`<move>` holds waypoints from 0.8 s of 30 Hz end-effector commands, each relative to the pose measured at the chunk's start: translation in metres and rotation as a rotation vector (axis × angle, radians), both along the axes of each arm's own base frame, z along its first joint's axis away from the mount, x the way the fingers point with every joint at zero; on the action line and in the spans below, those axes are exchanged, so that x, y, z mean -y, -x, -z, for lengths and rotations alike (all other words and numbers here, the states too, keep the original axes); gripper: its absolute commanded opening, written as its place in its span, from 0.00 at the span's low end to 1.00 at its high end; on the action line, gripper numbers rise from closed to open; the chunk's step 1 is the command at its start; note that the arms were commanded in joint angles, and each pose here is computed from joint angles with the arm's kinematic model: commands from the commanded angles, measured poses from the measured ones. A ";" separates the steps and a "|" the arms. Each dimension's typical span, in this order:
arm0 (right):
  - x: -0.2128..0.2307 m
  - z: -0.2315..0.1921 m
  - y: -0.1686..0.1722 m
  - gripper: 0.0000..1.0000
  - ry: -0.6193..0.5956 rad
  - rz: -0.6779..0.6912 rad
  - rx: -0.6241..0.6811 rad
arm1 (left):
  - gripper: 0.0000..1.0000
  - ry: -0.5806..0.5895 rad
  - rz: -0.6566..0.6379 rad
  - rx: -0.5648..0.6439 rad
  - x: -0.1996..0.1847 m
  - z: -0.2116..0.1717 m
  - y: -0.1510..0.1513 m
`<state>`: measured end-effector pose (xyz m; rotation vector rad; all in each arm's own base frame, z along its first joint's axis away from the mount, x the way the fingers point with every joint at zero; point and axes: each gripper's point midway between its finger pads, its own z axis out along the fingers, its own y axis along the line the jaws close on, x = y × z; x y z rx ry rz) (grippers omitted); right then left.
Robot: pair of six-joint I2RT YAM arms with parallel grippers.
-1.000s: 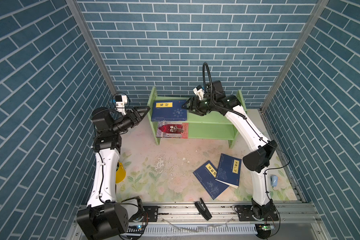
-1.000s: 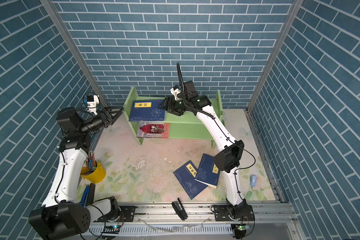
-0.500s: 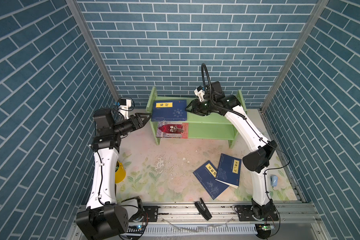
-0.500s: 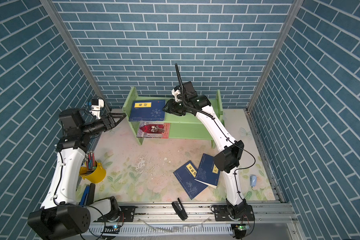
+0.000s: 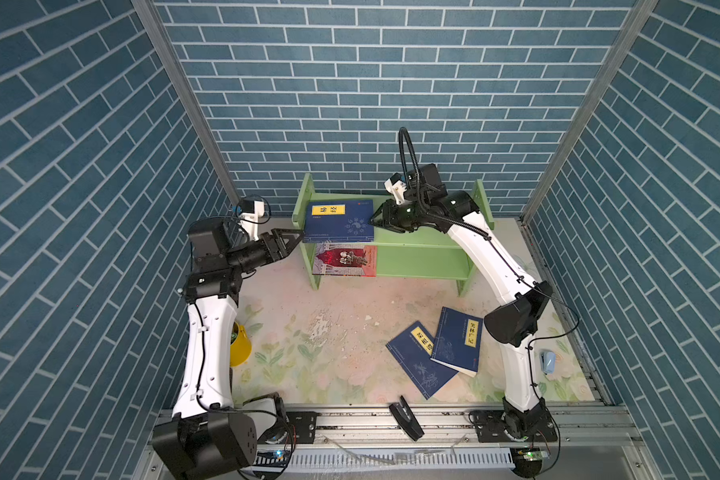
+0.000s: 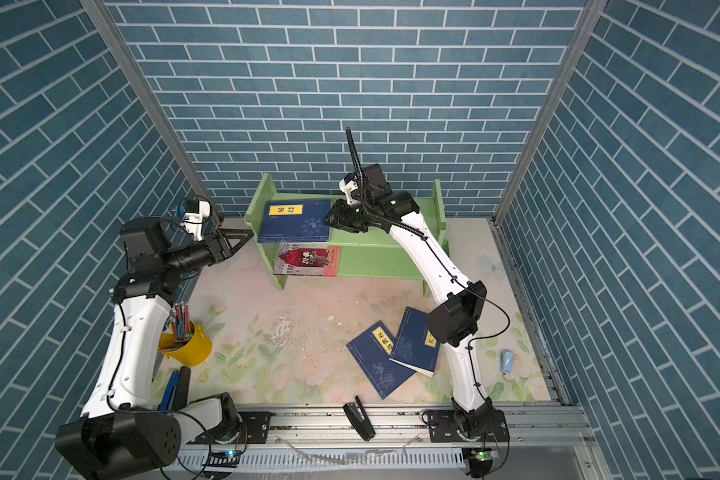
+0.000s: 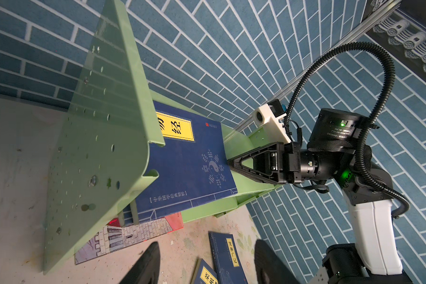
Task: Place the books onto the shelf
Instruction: 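Hold the right gripper on the book's edge while the left gripper hovers beside the shelf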
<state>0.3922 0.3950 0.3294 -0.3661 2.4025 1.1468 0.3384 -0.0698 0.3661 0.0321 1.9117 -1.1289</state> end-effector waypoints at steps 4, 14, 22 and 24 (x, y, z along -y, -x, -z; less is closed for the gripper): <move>-0.007 -0.006 0.003 0.35 -0.032 -0.033 0.008 | 0.63 -0.016 0.004 0.031 0.002 -0.005 0.004; -0.015 -0.006 0.004 0.34 -0.062 -0.052 -0.011 | 0.63 -0.019 -0.003 0.036 0.000 -0.004 0.002; -0.019 -0.007 0.005 0.32 -0.079 -0.059 -0.021 | 0.63 -0.031 -0.016 0.040 -0.002 -0.001 -0.002; -0.019 -0.006 0.004 0.32 -0.077 -0.057 -0.020 | 0.63 -0.033 -0.018 0.043 -0.002 -0.001 -0.002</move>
